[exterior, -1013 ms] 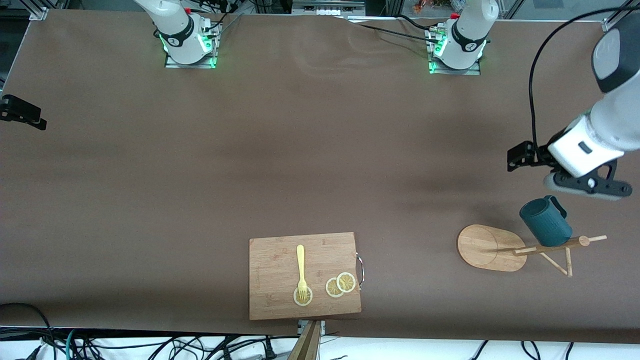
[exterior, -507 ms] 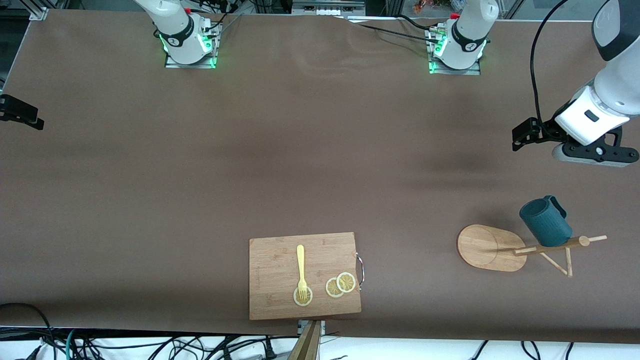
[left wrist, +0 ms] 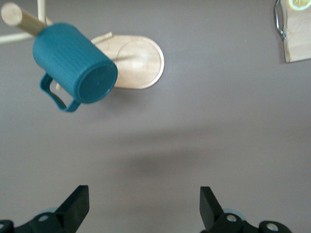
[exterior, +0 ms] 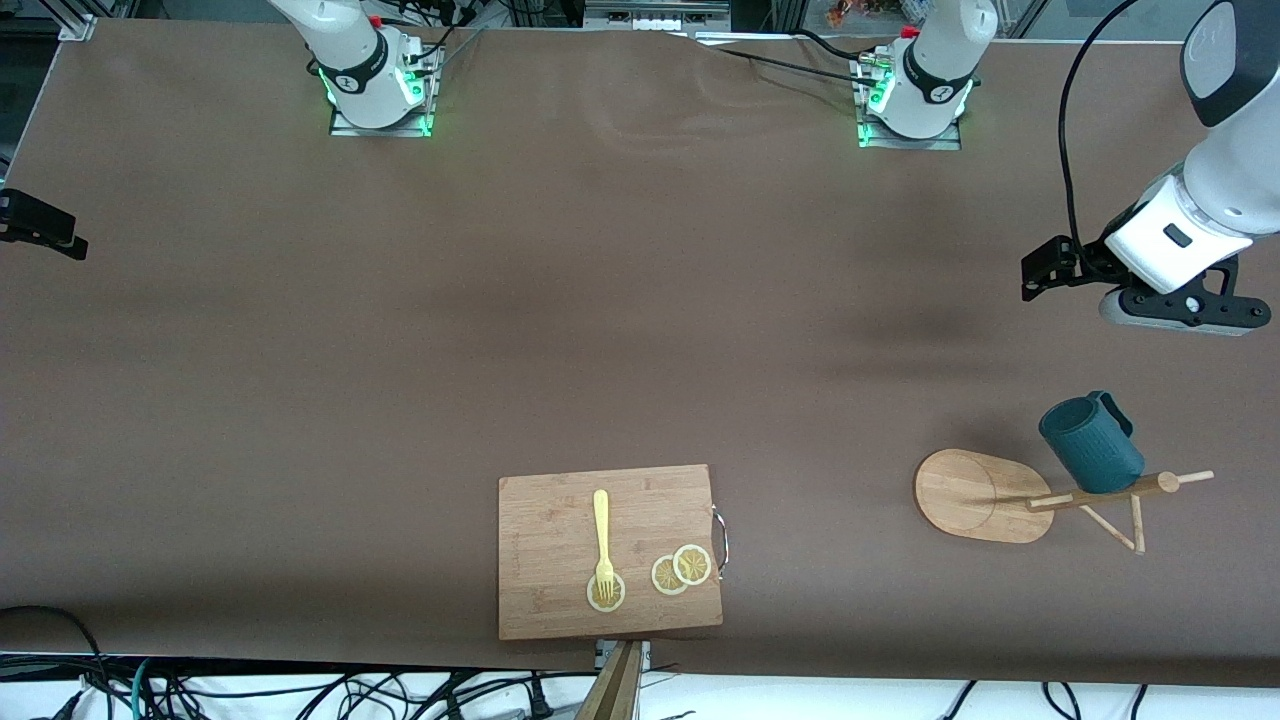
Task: Pass cup and hang on rack
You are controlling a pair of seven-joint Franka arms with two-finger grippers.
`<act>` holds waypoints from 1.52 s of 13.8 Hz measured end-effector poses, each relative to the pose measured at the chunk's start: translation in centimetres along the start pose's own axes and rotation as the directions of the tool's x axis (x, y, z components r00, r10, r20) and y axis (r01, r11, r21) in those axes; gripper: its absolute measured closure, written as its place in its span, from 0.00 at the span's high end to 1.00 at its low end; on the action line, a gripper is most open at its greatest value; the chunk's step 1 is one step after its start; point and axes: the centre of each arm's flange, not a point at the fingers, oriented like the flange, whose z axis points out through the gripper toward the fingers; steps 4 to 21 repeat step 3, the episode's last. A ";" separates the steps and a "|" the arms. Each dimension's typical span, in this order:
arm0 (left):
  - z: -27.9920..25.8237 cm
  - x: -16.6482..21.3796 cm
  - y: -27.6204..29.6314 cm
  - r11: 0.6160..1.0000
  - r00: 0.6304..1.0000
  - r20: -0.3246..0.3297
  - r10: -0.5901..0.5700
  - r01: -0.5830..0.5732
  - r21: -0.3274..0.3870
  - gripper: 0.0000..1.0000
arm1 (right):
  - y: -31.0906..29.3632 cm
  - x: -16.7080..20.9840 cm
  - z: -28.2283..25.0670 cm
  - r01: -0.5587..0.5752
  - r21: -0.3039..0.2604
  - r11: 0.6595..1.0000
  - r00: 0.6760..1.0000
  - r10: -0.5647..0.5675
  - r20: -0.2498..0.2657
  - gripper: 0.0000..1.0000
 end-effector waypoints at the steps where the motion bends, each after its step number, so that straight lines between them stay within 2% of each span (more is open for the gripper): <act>1: 0.1 -0.2 -0.1 1.000 1.000 0.019 -0.002 0.002 0.000 1.00 | 0.0 0.0 0.0 0.000 0.000 1.000 1.000 0.000 0.000 1.00; 21: 0.2 -0.4 -0.2 1.000 1.000 0.029 -0.003 0.003 -0.001 1.00 | 0.0 0.0 0.0 0.000 0.000 1.000 1.000 0.000 0.001 1.00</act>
